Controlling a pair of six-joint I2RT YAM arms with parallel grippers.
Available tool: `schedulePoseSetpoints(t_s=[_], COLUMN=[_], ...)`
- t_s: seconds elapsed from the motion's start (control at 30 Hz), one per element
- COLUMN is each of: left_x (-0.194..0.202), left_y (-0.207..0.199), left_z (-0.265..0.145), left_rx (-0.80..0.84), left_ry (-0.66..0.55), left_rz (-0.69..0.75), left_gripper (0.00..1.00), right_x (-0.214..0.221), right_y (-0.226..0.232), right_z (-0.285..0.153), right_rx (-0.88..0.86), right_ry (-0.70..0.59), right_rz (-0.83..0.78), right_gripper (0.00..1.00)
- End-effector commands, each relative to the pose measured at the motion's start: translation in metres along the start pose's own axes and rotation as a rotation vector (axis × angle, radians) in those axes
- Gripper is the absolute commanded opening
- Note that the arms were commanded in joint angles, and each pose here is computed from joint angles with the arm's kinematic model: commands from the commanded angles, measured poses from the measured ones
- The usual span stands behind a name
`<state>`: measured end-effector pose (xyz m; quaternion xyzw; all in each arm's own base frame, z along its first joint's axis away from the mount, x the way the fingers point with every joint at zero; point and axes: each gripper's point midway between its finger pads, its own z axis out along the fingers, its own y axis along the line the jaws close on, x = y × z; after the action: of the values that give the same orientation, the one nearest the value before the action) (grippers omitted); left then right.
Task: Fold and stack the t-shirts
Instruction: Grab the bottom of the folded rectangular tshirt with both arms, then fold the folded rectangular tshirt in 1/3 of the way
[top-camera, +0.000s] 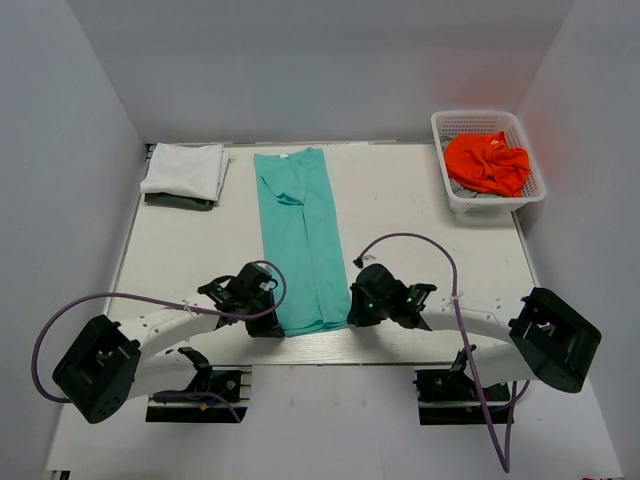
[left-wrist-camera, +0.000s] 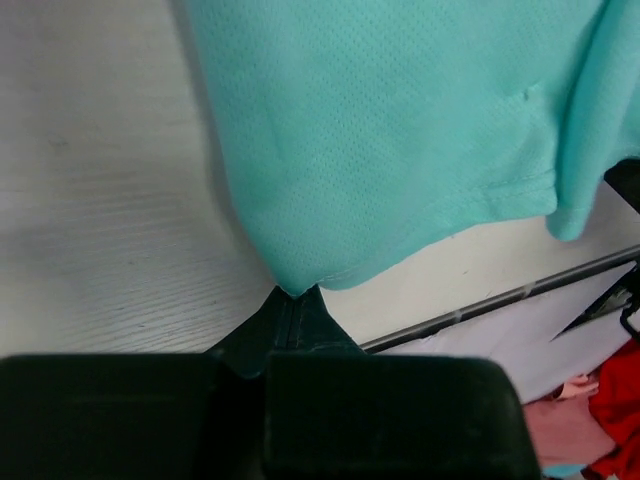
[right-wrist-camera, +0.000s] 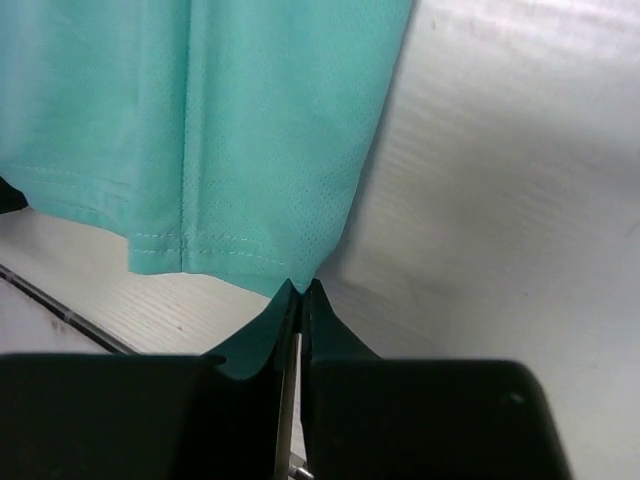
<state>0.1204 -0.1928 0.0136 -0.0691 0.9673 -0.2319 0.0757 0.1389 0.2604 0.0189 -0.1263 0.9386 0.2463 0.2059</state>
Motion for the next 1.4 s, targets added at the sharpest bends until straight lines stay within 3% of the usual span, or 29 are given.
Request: schedulePoseSetpoints(t_s=[0.0, 0.13, 0.3, 0.6, 0.93, 1.37], left_x=[-0.027, -0.053, -0.084, -0.177, -0.261, -0.33], left_y=[-0.013, -0.033, -0.027, -0.039, -0.064, -0.067], left_z=[-0.013, -0.032, -0.05, -0.083, -0.093, -0.071], left_rx=[-0.013, -0.004, -0.121, -0.343, -0.367, -0.34], left_ry=[-0.113, -0.202, -0.308, -0.569, -0.678, -0.704], left_rz=[0.03, 0.047, -0.015, -0.147, -0.145, -0.089], left_gripper=[0.0, 0.0, 0.0, 0.0, 0.0, 0.0], right_x=[-0.045, -0.074, -0.119, -0.205, -0.298, -0.351], right_y=[0.016, 0.014, 0.026, 0.015, 0.017, 0.012], right_z=[-0.007, -0.014, -0.018, -0.021, -0.015, 0.024], right_rx=[0.009, 0.083, 0.149, 0.31, 0.314, 0.188], right_ry=[-0.132, -0.208, -0.295, -0.439, -0.54, -0.514], right_rz=[-0.064, -0.084, -0.105, -0.035, -0.023, -0.089], right_gripper=[0.03, 0.0, 0.0, 0.0, 0.0, 0.0])
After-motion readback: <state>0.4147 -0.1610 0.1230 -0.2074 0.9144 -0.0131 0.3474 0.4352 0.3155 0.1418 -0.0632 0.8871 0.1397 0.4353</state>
